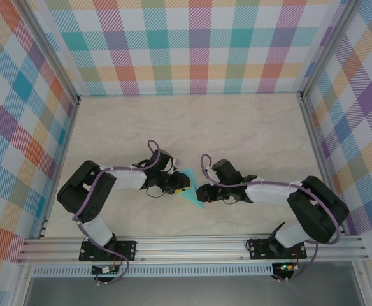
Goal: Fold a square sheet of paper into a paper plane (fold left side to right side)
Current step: Fourth fold the wing at the center of the table.
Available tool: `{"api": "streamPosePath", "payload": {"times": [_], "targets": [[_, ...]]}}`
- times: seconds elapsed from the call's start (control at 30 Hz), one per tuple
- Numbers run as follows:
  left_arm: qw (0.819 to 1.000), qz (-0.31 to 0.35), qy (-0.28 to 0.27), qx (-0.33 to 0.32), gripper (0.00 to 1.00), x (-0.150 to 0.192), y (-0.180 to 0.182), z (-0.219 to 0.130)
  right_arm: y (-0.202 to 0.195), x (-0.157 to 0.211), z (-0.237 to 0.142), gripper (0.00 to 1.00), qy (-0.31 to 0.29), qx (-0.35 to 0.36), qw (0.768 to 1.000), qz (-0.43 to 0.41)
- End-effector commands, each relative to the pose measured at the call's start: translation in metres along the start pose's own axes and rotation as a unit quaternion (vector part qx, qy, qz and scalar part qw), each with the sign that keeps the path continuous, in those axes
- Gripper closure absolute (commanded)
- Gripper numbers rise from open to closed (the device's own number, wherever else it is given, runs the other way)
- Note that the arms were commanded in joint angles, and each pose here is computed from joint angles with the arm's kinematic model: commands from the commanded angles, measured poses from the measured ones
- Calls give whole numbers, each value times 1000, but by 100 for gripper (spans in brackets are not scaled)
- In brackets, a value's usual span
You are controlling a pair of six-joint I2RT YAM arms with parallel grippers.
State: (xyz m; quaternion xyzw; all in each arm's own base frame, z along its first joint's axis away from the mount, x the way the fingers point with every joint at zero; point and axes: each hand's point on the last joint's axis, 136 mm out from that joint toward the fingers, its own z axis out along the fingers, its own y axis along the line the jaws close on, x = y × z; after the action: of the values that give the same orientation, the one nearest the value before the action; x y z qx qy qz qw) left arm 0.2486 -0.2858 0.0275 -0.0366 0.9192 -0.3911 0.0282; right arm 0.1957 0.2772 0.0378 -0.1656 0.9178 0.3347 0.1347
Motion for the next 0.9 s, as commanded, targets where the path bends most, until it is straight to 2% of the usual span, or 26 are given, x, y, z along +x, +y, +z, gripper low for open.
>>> {"api": "streamPosePath", "payload": {"times": [0.0, 0.47, 0.87], "targets": [[1000, 0, 5, -29, 63, 4, 13, 5, 5, 4, 1, 67, 16, -16, 1000, 0], [1000, 3, 4, -27, 63, 3, 9, 3, 12, 2, 21, 70, 50, -26, 998, 3], [1000, 8, 5, -22, 63, 4, 5, 2, 7, 11, 22, 88, 62, -22, 998, 8]]}}
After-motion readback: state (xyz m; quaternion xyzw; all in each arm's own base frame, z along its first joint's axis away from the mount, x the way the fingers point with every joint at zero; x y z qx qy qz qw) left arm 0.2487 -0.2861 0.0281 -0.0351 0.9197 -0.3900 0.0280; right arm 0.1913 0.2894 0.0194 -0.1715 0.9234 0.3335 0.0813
